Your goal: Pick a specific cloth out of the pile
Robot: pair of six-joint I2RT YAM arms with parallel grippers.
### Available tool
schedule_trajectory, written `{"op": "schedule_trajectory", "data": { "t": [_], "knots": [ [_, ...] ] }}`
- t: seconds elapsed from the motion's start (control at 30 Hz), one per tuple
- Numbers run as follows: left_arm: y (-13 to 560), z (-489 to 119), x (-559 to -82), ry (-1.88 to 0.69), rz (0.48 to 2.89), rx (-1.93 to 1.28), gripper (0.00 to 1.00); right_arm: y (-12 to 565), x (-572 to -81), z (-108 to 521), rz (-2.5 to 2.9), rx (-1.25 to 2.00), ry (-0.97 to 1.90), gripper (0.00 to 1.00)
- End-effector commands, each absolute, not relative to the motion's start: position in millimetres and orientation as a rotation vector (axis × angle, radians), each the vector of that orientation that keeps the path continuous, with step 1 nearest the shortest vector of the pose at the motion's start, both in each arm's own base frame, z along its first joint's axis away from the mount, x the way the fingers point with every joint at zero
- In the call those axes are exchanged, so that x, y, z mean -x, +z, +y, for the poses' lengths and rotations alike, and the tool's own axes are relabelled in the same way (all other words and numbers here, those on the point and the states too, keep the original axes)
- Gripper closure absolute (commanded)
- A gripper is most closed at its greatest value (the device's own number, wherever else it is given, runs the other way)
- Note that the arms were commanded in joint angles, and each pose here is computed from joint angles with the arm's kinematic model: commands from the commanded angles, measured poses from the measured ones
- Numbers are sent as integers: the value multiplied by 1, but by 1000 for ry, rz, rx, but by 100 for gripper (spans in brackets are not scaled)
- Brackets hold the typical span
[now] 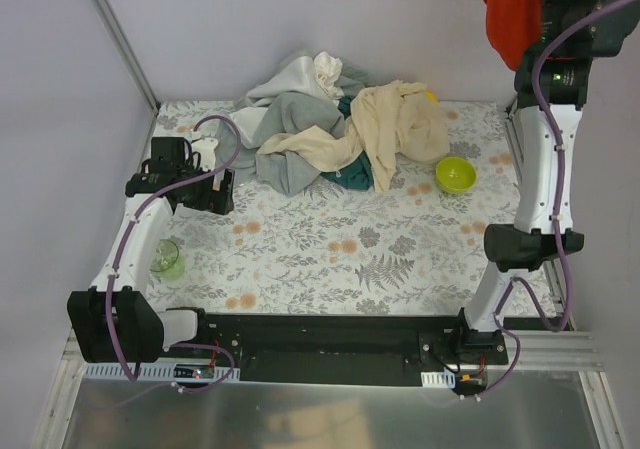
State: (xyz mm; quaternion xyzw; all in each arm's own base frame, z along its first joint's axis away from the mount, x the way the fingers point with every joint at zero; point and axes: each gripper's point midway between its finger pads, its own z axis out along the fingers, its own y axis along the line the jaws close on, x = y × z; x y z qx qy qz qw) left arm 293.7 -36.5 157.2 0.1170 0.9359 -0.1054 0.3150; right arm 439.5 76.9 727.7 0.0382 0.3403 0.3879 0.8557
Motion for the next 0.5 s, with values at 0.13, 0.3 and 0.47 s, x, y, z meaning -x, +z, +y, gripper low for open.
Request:
{"op": "schedule_trajectory", "data": {
  "t": [0.13, 0.3, 0.47],
  "knots": [
    [168, -36, -287, -266, 2417, -339, 1, 758, -329, 128, 665, 198, 802, 100],
    [175, -40, -284, -283, 2394, -345, 1, 730, -281, 133, 782, 194, 896, 100],
    [182, -41, -282, -282, 2363, -351, 1, 656, -257, 143, 944, 123, 1042, 100]
  ]
}}
